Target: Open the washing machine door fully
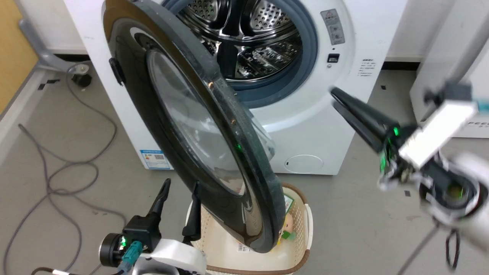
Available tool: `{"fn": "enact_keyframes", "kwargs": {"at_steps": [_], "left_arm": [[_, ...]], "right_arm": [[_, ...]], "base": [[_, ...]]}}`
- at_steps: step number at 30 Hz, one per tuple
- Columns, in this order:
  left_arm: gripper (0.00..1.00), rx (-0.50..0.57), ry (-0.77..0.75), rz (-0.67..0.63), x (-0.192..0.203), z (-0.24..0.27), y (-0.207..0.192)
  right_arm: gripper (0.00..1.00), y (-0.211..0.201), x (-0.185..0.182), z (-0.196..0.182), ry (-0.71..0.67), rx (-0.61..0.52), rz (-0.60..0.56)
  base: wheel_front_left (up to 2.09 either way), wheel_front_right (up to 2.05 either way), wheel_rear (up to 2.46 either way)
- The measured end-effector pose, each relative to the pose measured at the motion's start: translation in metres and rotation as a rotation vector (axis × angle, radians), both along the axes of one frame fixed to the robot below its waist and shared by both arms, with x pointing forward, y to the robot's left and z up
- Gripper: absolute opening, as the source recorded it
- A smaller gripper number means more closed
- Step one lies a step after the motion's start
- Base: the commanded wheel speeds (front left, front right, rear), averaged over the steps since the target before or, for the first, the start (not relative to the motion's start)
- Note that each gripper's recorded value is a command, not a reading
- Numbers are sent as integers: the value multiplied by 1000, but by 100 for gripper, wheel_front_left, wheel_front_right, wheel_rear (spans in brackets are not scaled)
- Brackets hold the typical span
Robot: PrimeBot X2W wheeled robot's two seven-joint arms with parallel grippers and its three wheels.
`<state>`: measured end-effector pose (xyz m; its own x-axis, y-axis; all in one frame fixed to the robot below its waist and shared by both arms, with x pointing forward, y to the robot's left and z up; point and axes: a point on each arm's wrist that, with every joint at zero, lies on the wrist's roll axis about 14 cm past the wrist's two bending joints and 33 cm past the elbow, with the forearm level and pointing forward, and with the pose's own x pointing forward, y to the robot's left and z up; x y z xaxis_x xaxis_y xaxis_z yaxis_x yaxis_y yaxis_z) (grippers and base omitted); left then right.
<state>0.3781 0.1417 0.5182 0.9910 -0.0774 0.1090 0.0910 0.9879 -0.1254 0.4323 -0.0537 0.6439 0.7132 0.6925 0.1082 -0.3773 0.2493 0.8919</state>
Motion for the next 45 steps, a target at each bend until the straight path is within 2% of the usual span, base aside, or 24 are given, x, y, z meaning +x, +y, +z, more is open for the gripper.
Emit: {"fn": "enact_keyframes", "kwargs": {"at_steps": [6,9,12,16,20,25,31,34,37,41,45], "left_arm": [[100,-4,-2,11,-1,1,3],[100,-3,-8,22,-1,3,6],[100,-1,-8,27,-2,3,7],[100,4,-6,30,-4,2,8],[100,5,-3,41,-4,1,12],[100,6,1,52,-4,0,16],[100,9,2,60,-5,-1,19],[100,12,2,60,-5,-1,20],[100,12,4,61,-5,-2,20],[100,14,6,62,-5,-2,21],[100,19,12,59,-4,-5,20]], "right_arm": [[100,-46,-18,-39,83,103,-225],[100,-89,-18,-53,96,147,-388],[100,-130,-25,-76,90,130,-553],[100,-160,-45,-105,86,95,-717],[100,-186,-62,-119,35,11,-870],[100,-211,-83,-123,-85,-265,-1009],[100,-205,-91,-99,-277,-628,-1035],[100,-193,-89,-83,-361,-773,-996],[100,-178,-89,-81,-397,-894,-926],[100,-150,-92,-99,-386,-975,-800],[100,-135,-94,-110,-370,-993,-738]], "base": [[0,0,0],[0,0,0],[0,0,0],[0,0,0],[0,0,0],[0,0,0],[0,0,0],[0,0,0],[0,0,0],[0,0,0],[0,0,0]]}}
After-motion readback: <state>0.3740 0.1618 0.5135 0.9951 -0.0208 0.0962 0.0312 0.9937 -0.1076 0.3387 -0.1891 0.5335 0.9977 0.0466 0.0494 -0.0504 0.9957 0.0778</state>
